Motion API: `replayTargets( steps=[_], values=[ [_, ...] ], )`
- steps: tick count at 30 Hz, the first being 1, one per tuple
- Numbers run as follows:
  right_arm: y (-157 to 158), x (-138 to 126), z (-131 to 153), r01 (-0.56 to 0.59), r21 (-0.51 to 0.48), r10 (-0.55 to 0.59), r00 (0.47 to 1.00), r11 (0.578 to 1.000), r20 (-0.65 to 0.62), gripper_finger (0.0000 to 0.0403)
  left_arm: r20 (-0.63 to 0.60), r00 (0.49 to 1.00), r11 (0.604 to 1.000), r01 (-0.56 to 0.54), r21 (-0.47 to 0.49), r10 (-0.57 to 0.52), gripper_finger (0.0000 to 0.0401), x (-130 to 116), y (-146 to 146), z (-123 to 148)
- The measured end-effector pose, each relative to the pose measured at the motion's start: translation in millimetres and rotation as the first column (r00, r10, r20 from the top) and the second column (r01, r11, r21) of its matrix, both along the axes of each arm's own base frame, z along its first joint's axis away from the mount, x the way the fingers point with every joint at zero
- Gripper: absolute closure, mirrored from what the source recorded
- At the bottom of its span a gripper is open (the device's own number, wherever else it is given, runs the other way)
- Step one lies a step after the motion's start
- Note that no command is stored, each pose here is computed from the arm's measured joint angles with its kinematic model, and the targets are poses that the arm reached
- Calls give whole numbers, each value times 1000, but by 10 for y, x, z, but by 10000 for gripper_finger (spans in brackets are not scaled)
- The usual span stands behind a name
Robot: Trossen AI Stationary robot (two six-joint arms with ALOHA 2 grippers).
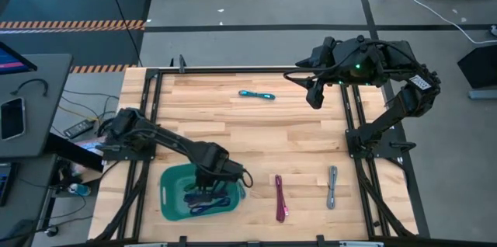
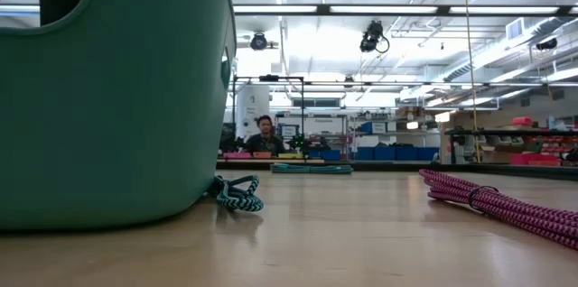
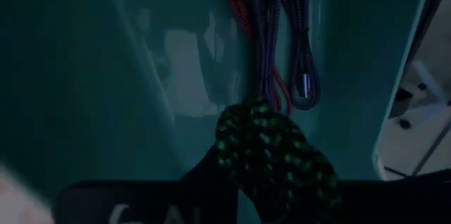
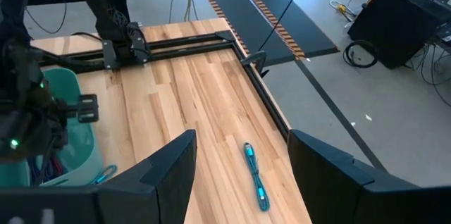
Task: Pick and place USB-C Cables
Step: Put the green charger cable into the green bin
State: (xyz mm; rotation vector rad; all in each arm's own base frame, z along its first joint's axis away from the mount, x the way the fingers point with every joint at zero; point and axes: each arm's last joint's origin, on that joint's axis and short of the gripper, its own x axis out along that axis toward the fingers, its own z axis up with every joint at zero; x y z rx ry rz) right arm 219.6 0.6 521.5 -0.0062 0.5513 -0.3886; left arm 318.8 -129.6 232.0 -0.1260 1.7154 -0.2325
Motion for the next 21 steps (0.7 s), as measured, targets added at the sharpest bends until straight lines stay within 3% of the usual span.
replayTargets(
  steps=[7, 21],
  values=[
    [0, -1, -1, 10, 15, -10, 1000, 1000, 5, 174, -28, 997, 997, 72, -22, -73, 380, 78, 4, -169],
    [1, 0, -2, 14, 22, -14, 1000, 1000, 9, 174, 16, 993, 991, 117, -61, -116, 380, 207, -27, -336]
  ],
)
